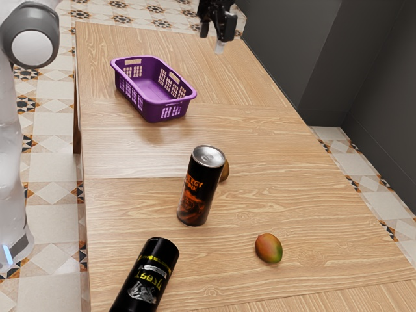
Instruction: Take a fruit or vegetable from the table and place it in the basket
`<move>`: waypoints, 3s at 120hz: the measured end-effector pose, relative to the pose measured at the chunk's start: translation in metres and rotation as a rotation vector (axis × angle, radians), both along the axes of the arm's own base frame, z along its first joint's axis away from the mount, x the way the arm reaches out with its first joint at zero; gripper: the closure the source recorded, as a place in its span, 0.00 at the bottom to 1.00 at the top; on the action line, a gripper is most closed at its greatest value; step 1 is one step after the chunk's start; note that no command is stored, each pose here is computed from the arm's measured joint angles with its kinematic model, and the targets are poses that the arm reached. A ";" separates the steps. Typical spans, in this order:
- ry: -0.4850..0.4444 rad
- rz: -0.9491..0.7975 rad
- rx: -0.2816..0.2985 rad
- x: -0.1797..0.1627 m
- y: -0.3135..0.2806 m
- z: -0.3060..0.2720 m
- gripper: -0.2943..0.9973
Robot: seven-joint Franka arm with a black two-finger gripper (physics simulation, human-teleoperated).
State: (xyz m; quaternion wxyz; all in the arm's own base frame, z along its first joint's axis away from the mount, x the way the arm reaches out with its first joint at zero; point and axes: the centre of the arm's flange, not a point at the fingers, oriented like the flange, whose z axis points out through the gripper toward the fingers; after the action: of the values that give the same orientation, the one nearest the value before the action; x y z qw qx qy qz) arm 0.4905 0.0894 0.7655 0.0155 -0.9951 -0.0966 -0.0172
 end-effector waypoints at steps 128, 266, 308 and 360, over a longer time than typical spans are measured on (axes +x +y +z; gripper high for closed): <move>0.098 -0.467 0.009 0.032 -0.265 -0.134 0.24; 0.099 -0.633 -0.067 0.065 -0.386 -0.253 0.25; 0.119 -0.621 -0.080 0.083 -0.389 -0.290 0.25; 0.041 -0.566 -0.090 0.120 -0.367 -0.318 0.25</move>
State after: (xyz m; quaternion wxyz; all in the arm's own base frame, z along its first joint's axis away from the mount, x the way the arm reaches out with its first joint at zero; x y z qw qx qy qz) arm 0.6101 -0.2780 0.4479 -0.0323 -0.9823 0.1845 0.0038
